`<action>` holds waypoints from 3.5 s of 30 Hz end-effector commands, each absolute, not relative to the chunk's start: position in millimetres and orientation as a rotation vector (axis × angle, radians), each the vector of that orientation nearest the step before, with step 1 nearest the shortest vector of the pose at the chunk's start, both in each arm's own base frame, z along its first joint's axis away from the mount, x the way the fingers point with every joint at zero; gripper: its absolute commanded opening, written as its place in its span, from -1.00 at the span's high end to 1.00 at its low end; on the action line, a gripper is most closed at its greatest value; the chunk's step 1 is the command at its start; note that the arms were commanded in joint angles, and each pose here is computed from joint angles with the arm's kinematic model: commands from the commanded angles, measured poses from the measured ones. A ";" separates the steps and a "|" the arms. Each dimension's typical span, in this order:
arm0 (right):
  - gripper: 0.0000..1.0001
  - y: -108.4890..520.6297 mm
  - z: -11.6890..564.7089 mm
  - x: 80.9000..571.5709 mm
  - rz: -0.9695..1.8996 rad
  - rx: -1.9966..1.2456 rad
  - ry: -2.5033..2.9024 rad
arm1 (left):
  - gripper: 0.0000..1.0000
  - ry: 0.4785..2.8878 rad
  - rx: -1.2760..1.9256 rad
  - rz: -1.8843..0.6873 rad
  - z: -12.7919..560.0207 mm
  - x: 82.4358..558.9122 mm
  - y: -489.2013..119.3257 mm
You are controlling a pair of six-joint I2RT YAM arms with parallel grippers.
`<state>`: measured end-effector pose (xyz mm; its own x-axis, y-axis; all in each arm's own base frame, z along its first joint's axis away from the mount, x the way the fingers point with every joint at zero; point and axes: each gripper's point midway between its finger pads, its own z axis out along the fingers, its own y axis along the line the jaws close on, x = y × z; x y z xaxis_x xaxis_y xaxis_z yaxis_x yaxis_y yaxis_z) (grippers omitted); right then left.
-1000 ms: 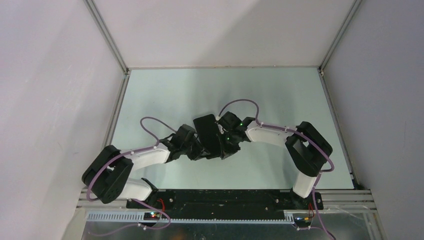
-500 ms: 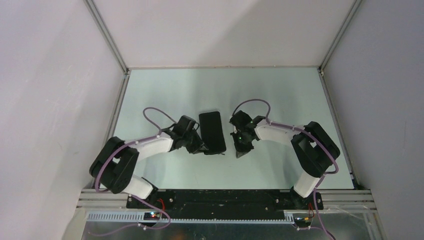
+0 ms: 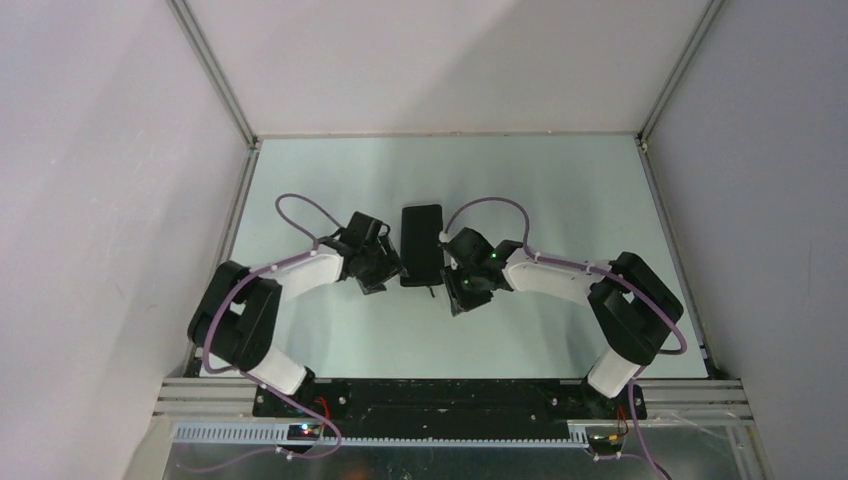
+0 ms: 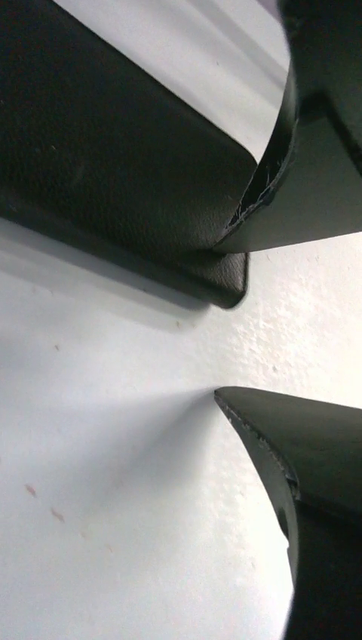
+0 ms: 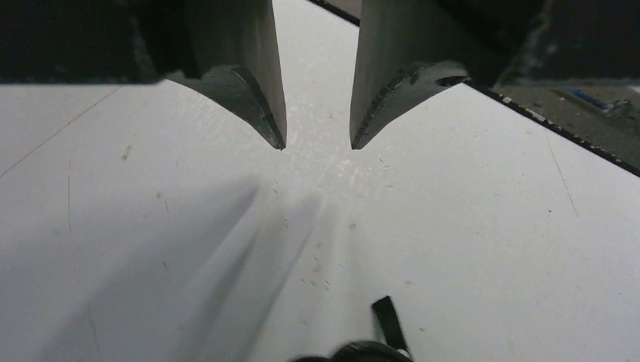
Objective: Sort the hair-cutting tools
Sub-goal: Zip the hairdressing tool bag at the center of the board.
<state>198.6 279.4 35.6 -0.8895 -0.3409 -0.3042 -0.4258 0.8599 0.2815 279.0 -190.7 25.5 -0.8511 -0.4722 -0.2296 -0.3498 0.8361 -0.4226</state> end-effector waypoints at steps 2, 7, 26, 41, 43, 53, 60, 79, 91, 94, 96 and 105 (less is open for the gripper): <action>0.08 306.4 69.5 234.4 0.421 -0.624 2.530 | -0.53 2.591 -0.641 -0.501 43.0 273.4 -171.9; 0.00 329.9 79.6 245.4 0.376 -0.658 2.401 | -0.79 2.517 -0.665 -0.522 60.5 262.9 -161.6; 0.13 364.6 42.4 262.7 0.259 -0.656 2.387 | -0.99 2.380 -0.770 -0.540 81.1 232.7 -133.5; 0.97 352.1 41.5 259.4 0.215 -0.629 2.438 | -0.99 2.413 -0.770 -0.621 76.1 236.4 -149.8; 1.00 355.8 50.7 254.1 0.272 -0.640 2.437 | -0.99 2.424 -0.775 -0.640 74.3 238.2 -154.6; 1.00 377.0 75.7 234.2 0.535 -0.644 2.468 | -0.92 2.485 -0.794 -0.768 62.1 257.7 -192.0; 1.00 380.1 74.6 230.6 0.587 -0.620 2.482 | -0.61 2.551 -0.809 -0.756 41.4 265.6 -202.2; 1.00 365.9 64.7 230.8 0.543 -0.595 2.540 | 0.55 2.661 -0.874 -0.491 -9.7 243.2 -184.7; 1.00 297.2 42.4 238.0 0.339 -0.552 2.658 | 0.61 2.746 -0.858 -0.289 -42.4 233.4 -167.6; 1.00 283.6 41.5 242.5 0.290 -0.542 2.667 | 0.61 2.746 -0.849 -0.277 -41.2 234.4 -166.6; 1.00 272.3 41.3 249.3 0.258 -0.513 2.675 | 0.61 2.744 -0.845 -0.271 -40.1 235.1 -165.8; 1.00 292.1 31.6 239.4 0.347 -0.557 2.692 | 0.51 2.732 -0.722 -0.228 -22.4 252.3 -162.6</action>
<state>254.3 295.7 33.7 -0.8580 -0.2797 -0.4307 -0.3890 0.9015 0.1895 268.2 -221.3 20.1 -0.8065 -0.5782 -0.1237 -0.4441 0.7305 -0.5188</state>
